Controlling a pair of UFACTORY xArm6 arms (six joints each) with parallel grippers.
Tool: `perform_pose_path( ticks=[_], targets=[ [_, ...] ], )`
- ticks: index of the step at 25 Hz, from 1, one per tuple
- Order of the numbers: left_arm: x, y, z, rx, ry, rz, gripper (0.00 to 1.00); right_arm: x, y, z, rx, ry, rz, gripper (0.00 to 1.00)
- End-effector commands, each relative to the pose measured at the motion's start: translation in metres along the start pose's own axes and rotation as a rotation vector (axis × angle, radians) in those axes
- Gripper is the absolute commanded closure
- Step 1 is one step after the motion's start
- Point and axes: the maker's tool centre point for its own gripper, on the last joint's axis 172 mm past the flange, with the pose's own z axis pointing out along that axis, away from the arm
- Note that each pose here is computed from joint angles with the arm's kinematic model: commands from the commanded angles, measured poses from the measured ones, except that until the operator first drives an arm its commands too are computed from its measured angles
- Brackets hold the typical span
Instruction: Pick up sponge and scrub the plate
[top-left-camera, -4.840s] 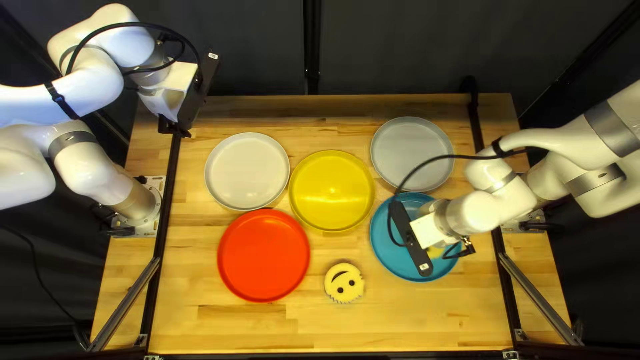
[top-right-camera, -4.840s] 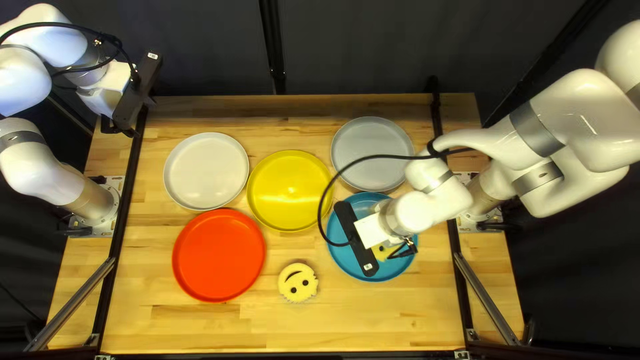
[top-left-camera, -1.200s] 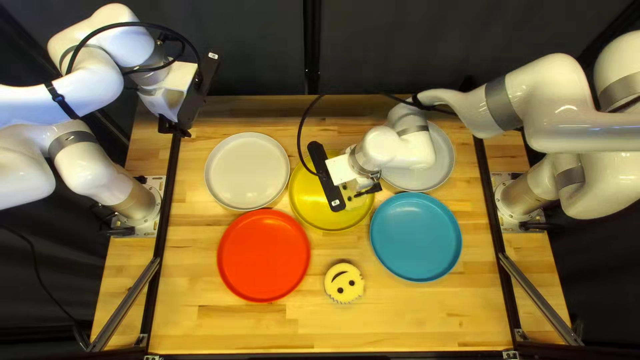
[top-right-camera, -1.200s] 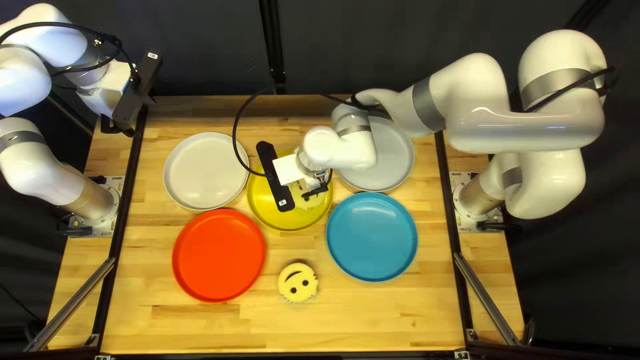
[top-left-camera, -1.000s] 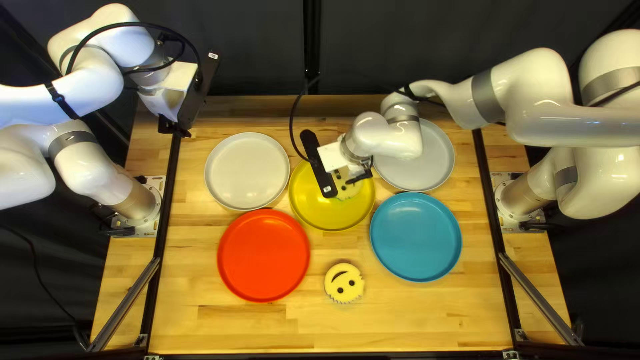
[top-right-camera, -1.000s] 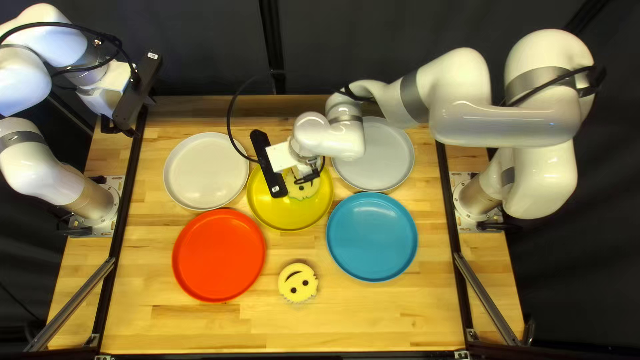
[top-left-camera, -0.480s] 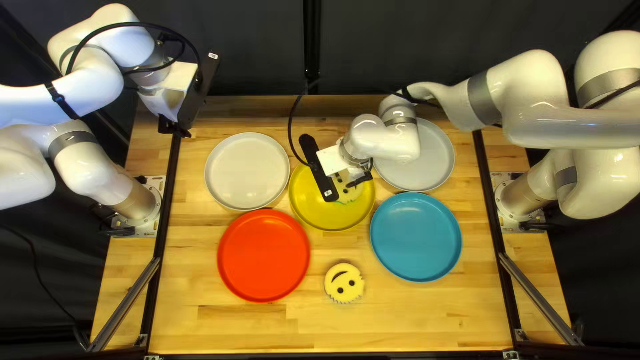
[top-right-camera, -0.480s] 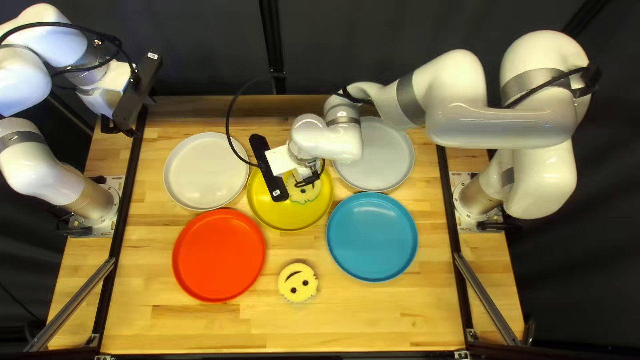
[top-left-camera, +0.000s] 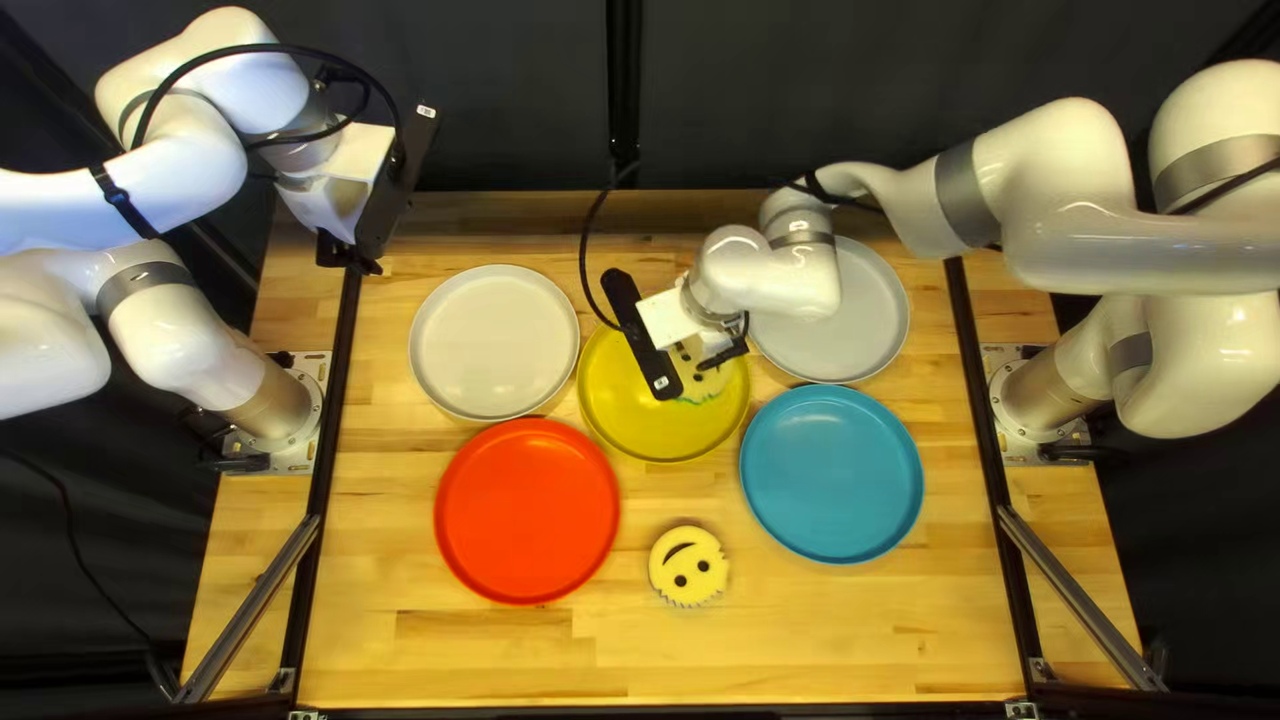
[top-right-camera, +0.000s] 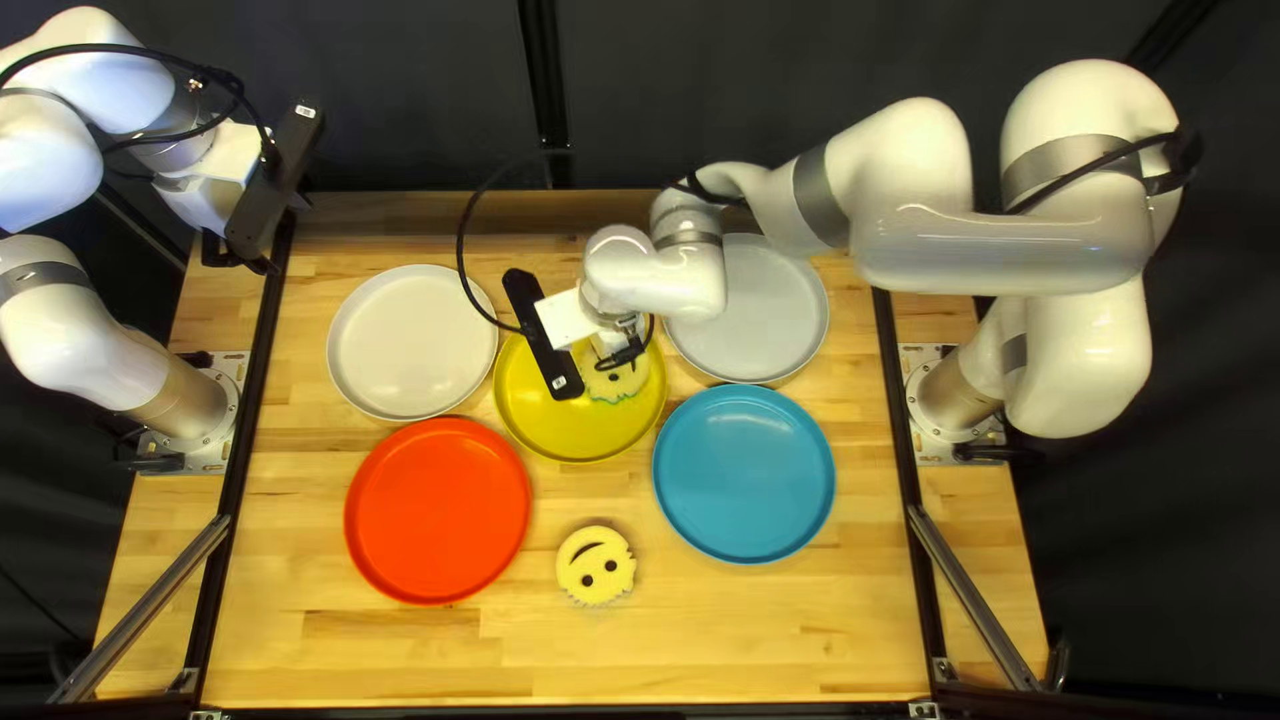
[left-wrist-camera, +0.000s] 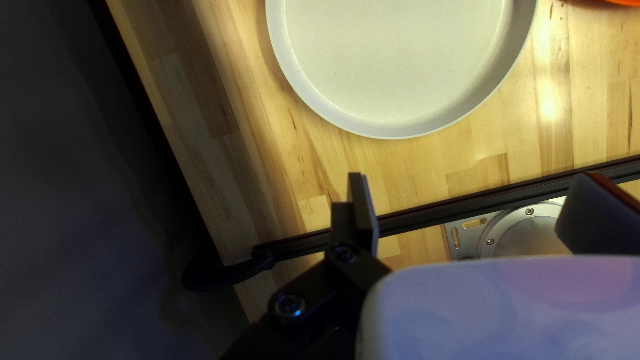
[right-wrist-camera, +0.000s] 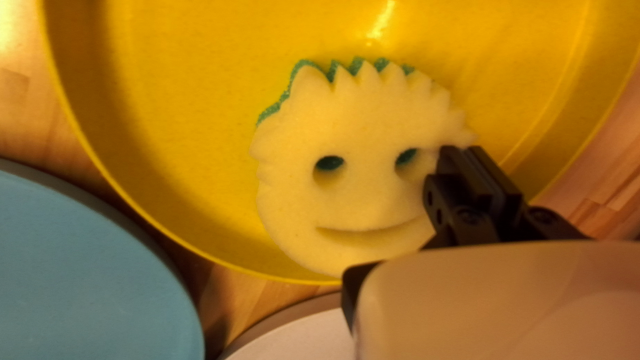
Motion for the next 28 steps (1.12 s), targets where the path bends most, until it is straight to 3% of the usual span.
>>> perform_pose_path(
  ticks=[1, 6, 12, 16, 22, 28],
  targets=[
    [0.000, 0.000, 0.000, 0.000, 0.000, 0.000, 0.00, 0.011, 0.002, -0.001, 0.012, 0.003, 0.014, 1.00],
    [0.000, 0.000, 0.000, 0.000, 0.000, 0.000, 0.00, 0.026, -0.020, -0.010, 0.042, 0.005, 0.053, 1.00],
    [0.000, 0.000, 0.000, 0.000, 0.000, 0.000, 0.00, 0.063, -0.047, -0.015, 0.072, -0.036, 0.115, 1.00],
    [0.000, 0.000, 0.000, 0.000, 0.000, 0.000, 0.00, 0.064, -0.031, 0.002, 0.087, -0.045, 0.138, 1.00],
    [0.000, 0.000, 0.000, 0.000, 0.000, 0.000, 0.00, 0.035, 0.021, 0.016, 0.122, -0.043, 0.218, 1.00],
    [0.000, 0.000, 0.000, 0.000, 0.000, 0.000, 0.00, 0.042, 0.005, 0.005, 0.121, -0.034, 0.254, 1.00]
  ],
)
